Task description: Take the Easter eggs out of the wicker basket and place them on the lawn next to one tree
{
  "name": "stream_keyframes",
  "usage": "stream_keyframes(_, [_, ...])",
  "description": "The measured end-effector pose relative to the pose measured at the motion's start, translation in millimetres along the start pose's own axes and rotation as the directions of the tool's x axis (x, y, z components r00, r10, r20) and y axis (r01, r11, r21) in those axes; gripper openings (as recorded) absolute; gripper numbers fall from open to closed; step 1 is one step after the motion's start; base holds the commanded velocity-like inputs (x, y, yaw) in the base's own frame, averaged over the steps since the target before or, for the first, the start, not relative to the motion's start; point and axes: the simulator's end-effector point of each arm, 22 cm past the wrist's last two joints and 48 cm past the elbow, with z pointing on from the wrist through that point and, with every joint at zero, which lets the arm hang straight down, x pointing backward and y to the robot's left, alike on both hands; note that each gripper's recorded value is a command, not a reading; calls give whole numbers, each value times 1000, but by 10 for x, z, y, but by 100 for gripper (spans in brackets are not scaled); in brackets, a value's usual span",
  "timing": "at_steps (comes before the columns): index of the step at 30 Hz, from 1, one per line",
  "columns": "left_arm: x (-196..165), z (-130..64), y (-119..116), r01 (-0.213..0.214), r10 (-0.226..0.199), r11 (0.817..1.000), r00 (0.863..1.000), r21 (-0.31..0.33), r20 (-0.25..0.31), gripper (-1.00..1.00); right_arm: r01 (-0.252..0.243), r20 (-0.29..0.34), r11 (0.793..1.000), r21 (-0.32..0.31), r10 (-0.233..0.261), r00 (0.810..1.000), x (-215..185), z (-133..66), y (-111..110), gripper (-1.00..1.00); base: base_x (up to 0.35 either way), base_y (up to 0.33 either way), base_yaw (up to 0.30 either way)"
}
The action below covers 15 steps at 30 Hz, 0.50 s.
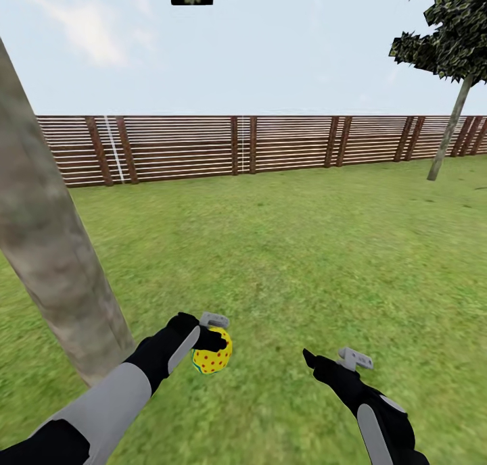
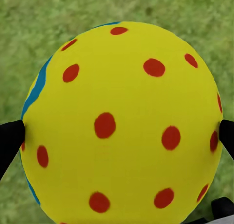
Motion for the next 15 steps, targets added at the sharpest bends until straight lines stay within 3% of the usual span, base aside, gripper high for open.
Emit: stream_keyframes(15, [54, 179, -48, 2, -2, 1000, 1000, 11, 5, -100, 0, 1, 1000, 0, 0, 1000, 123, 129, -75, 100, 0, 0, 0])
